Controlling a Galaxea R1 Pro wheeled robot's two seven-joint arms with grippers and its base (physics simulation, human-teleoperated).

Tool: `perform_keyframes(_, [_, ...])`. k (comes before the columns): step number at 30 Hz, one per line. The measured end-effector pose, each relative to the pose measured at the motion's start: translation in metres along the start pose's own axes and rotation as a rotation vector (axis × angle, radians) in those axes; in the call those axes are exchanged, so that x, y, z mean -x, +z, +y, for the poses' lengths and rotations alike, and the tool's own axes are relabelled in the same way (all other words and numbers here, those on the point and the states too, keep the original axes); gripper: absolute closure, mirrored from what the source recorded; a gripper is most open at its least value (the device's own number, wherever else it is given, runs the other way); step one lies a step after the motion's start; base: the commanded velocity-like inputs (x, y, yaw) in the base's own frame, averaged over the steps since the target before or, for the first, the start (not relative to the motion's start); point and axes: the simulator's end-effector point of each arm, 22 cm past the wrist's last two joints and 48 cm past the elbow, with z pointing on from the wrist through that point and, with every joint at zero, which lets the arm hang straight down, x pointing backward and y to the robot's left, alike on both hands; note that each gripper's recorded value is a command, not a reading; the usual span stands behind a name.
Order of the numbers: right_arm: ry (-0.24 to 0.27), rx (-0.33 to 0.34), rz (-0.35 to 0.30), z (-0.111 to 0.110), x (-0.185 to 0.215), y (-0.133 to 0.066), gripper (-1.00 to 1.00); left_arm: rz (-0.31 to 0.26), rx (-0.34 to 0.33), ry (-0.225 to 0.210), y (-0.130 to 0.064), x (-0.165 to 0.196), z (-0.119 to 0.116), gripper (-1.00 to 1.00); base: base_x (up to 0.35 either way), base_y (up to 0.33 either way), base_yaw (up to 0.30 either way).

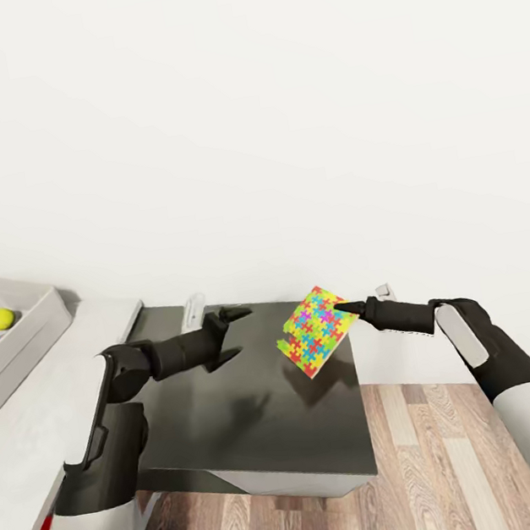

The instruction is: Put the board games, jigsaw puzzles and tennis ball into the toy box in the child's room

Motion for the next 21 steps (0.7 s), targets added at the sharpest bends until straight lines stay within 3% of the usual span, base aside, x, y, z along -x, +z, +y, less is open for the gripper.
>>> perform_keyframes(1, [-0.046, 0.012, -0.004, 0.019, 0.007, -0.003, 1.00, 0.008, -0.029, -0.011, -0.001, -0.005, 0.001, -1.00, 0.000, 0.000, 0.000])
perform_keyframes(4, [-0.101, 0.013, -0.013, 0.036, 0.014, -0.008, 1.00, 0.018, -0.032, -0.027, -0.002, -0.012, 0.006, -1.00, 0.000, 0.000, 0.000])
perform_keyframes(5, [-0.143, 0.028, -0.025, 0.051, 0.016, -0.014, 1.00, 0.057, -0.027, -0.067, 0.002, -0.038, 0.027, -1.00, 0.000, 0.000, 0.000])
perform_keyframes(6, [-0.155, 0.022, -0.027, 0.053, 0.017, -0.016, 1.00, 0.075, -0.022, -0.078, 0.004, -0.049, 0.033, -1.00, 0.000, 0.000, 0.000])
perform_keyframes(7, [-0.184, 0.001, -0.033, 0.051, 0.022, -0.030, 1.00, 0.100, 0.013, -0.076, 0.010, -0.070, 0.048, -1.00, 0.000, 0.000, 0.000])
perform_keyframes(12, [-0.227, 0.009, -0.038, 0.067, 0.019, -0.041, 1.00, 0.099, 0.034, -0.073, 0.007, -0.074, 0.051, -1.00, 0.000, 0.000, 0.000])
perform_keyframes(13, [-0.231, 0.023, -0.013, 0.079, 0.011, -0.044, 1.00, 0.099, 0.036, -0.072, 0.006, -0.074, 0.051, -1.00, 0.000, 0.000, 0.000])
perform_keyframes(16, [-0.229, 0.018, 0.005, 0.084, 0.008, -0.048, 1.00, 0.099, 0.037, -0.073, 0.004, -0.075, 0.048, -1.00, 0.000, 0.000, 0.036])
perform_keyframes(21, [-0.226, 0.016, -0.026, 0.090, 0.018, -0.058, 1.00, 0.100, 0.032, -0.073, 0.001, -0.077, 0.042, -1.00, 0.000, 0.000, 0.216])
